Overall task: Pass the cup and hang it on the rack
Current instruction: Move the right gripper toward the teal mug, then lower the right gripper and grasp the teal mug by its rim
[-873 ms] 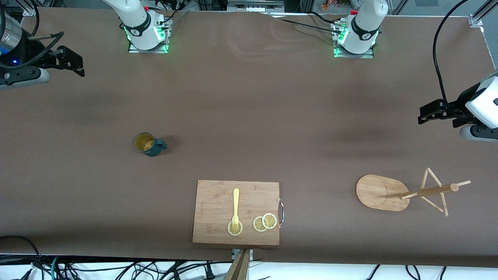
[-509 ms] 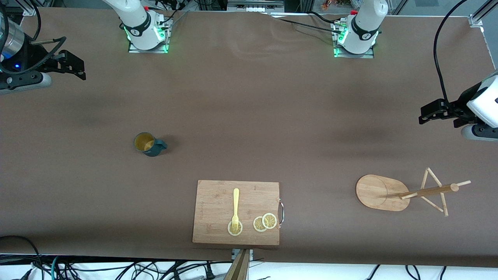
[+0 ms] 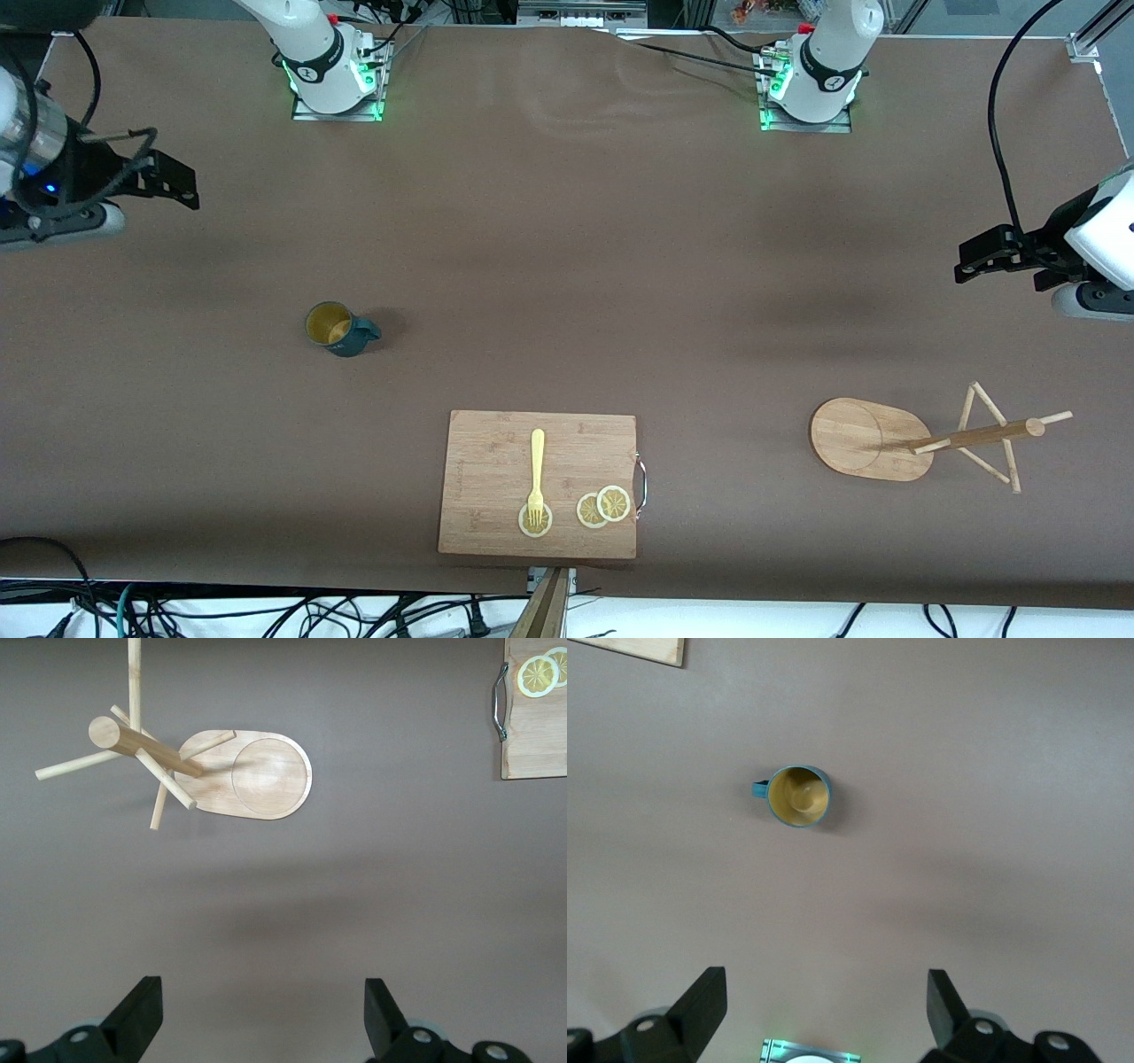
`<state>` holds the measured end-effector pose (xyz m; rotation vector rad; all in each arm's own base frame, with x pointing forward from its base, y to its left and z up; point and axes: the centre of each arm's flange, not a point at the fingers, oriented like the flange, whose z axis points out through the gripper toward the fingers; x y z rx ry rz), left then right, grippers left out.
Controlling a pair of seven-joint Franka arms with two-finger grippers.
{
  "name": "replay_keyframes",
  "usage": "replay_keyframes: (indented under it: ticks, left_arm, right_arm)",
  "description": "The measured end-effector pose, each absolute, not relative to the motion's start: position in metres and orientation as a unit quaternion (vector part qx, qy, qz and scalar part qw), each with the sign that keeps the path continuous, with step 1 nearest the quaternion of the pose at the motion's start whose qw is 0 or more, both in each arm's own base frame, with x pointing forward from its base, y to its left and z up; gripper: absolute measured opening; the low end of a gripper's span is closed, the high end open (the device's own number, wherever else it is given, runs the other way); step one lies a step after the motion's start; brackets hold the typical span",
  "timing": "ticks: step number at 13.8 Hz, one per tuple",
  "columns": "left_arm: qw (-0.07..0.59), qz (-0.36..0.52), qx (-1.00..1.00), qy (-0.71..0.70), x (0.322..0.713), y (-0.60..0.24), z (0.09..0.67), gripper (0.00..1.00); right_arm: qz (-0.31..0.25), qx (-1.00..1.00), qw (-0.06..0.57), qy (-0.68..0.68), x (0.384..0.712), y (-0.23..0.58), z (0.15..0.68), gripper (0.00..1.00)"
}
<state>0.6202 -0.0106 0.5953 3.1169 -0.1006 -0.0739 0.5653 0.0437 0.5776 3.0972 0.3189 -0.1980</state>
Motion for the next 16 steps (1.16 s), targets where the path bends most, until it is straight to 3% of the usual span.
replay_keyframes:
  ticks: [11, 16]
  left_arm:
    - [0.011, -0.024, 0.999, -0.032, 0.624, -0.011, 0.593, 1.00]
    - [0.011, -0.024, 0.999, -0.032, 0.624, -0.010, 0.593, 1.00]
  right_arm:
    - [-0.069, 0.988, -0.014, 0.140, 0.628, 0.058, 0.345, 0.98]
    - [-0.053, 0.989, -0.029, 0.135, 0.637, 0.062, 0.283, 0.96]
